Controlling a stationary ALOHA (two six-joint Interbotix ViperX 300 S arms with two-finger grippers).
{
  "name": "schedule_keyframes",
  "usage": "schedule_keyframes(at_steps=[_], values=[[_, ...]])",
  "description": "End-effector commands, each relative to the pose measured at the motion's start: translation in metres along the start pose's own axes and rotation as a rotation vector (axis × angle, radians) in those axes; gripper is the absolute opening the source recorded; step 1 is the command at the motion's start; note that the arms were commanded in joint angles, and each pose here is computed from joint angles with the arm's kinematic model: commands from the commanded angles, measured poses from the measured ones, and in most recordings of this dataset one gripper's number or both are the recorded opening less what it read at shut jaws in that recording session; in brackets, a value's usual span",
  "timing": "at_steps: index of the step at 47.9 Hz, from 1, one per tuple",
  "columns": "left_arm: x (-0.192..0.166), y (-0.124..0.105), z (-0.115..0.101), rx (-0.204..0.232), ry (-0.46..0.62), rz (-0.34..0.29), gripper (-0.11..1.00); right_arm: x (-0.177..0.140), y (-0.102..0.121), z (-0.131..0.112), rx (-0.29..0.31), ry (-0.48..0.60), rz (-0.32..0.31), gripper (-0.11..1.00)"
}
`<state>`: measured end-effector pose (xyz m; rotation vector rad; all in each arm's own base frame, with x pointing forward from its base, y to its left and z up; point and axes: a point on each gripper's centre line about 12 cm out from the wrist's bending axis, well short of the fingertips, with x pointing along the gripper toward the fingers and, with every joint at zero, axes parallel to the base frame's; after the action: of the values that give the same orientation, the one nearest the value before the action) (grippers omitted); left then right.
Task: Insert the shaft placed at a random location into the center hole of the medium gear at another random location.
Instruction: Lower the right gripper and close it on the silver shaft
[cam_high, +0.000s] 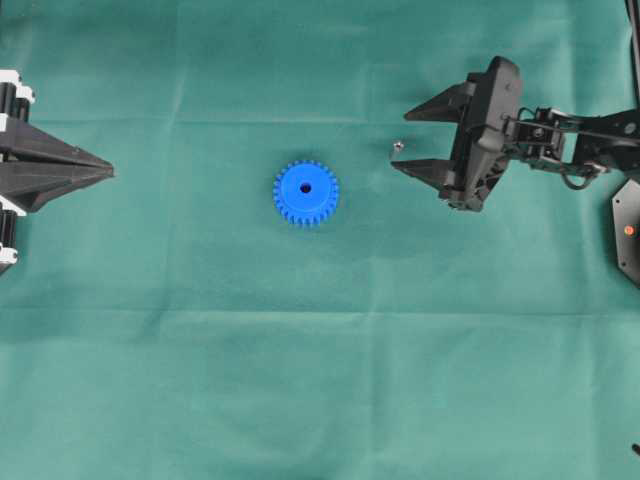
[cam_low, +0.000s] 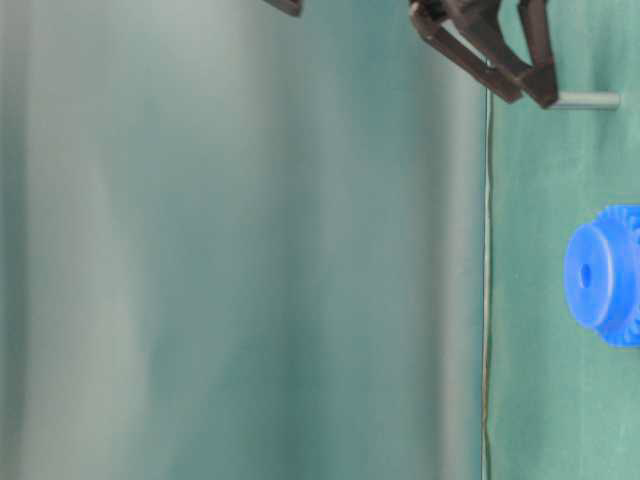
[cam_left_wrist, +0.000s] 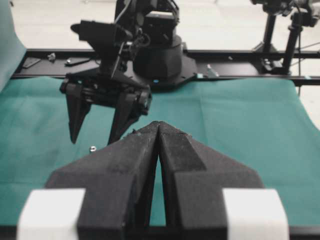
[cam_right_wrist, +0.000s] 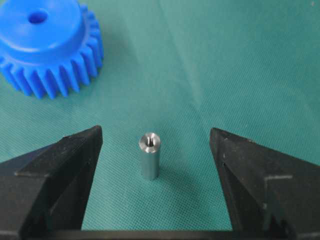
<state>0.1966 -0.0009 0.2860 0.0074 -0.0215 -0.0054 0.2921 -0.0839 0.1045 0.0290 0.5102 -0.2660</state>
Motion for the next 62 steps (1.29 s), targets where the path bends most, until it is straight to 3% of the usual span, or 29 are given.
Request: schedule_keyframes(at_steps=[1, 18, 21, 31, 46, 62], values=[[0.003, 0.000, 0.007, 0.005, -0.015, -0.001, 0.00, 0.005, -0.002, 0.006, -0.012, -0.027, -0.007, 0.87], [0.003, 0.000, 0.006, 0.005, -0.011, -0.001, 0.00, 0.008, -0.002, 0.006, -0.012, -0.032, -0.008, 0.80], [0.003, 0.000, 0.006, 0.003, -0.006, 0.001, 0.00, 0.008, -0.002, 0.006, -0.012, -0.032, -0.008, 0.69], [0.003, 0.000, 0.006, 0.003, -0.005, -0.001, 0.00, 0.008, 0.001, 0.005, -0.023, -0.023, 0.003, 0.15], [0.003, 0.000, 0.005, 0.001, 0.000, -0.001, 0.00, 0.007, 0.001, 0.008, -0.015, -0.031, 0.004, 0.14], [0.003, 0.000, 0.005, -0.006, 0.005, 0.001, 0.00, -0.012, 0.003, 0.049, -0.016, -0.067, 0.014, 0.14]])
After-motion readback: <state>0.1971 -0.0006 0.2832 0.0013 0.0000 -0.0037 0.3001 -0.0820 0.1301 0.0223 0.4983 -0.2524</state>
